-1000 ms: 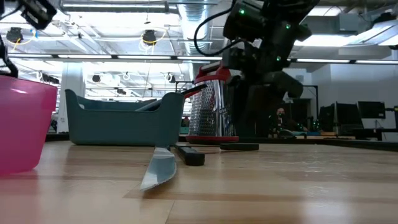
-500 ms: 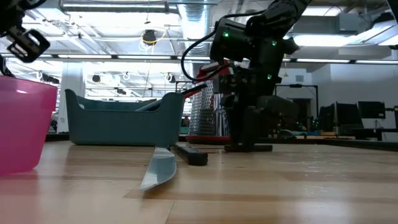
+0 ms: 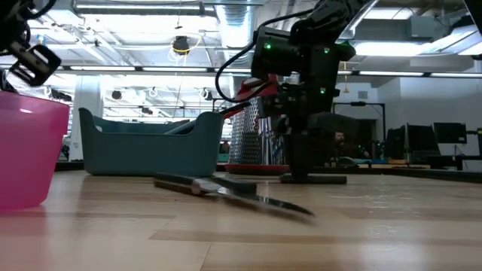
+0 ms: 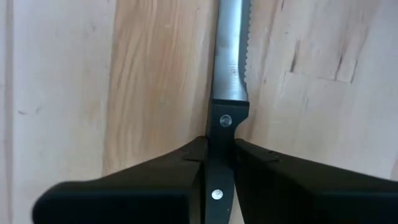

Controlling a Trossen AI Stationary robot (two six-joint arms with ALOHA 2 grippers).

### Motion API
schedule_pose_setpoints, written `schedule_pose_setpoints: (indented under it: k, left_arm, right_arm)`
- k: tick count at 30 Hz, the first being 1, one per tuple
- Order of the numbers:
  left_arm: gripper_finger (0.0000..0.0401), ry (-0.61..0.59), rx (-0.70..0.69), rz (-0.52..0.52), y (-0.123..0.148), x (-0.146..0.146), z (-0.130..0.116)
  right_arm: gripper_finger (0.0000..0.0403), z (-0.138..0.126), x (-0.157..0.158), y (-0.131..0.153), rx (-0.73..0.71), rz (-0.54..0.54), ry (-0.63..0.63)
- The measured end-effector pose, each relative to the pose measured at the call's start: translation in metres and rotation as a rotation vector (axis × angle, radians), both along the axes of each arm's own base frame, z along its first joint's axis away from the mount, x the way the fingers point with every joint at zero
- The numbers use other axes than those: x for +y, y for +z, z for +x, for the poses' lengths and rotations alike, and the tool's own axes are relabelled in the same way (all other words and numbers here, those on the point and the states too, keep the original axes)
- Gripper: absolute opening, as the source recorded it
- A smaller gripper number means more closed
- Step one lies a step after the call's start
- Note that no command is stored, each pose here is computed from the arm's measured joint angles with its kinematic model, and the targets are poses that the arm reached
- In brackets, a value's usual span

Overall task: Pick & Place Kitchen Items
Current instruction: Put the top right silver table knife into the yellow bin

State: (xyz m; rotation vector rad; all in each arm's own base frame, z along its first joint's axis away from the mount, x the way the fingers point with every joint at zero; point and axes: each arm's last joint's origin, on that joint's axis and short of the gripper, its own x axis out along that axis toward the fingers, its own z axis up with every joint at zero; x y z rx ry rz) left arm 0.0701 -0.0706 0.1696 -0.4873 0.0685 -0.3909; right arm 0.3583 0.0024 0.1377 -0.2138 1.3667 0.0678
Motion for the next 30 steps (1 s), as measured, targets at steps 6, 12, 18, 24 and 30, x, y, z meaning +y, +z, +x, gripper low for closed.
schedule_pose_setpoints:
  k: [6, 12, 18, 24, 30]
  left_arm:
    - [0.0001, -0.008, -0.068, 0.01, 0.006, 0.0, 0.0]
    - [0.0002, 0.089, -0.021, -0.044, 0.004, 0.001, 0.002]
    - [0.0002, 0.072, -0.017, -0.04, 0.004, 0.0, 0.002]
    - [0.0002, 0.082, -0.052, -0.048, 0.008, 0.001, 0.002]
    - [0.0002, -0.265, -0.321, 0.004, 0.026, -0.005, -0.006]
  right_arm:
    - [0.0035, -0.002, 0.005, 0.0, 0.016, 0.011, -0.034]
    - [0.0035, -0.003, 0.007, 0.003, 0.014, 0.026, -0.094]
    - [0.0035, -0.001, 0.009, 0.015, -0.018, 0.04, -0.146]
    - [0.0035, 0.006, 0.015, 0.043, -0.107, 0.069, -0.207]
    - [0.0035, 0.005, 0.035, 0.067, -0.157, 0.101, -0.233]
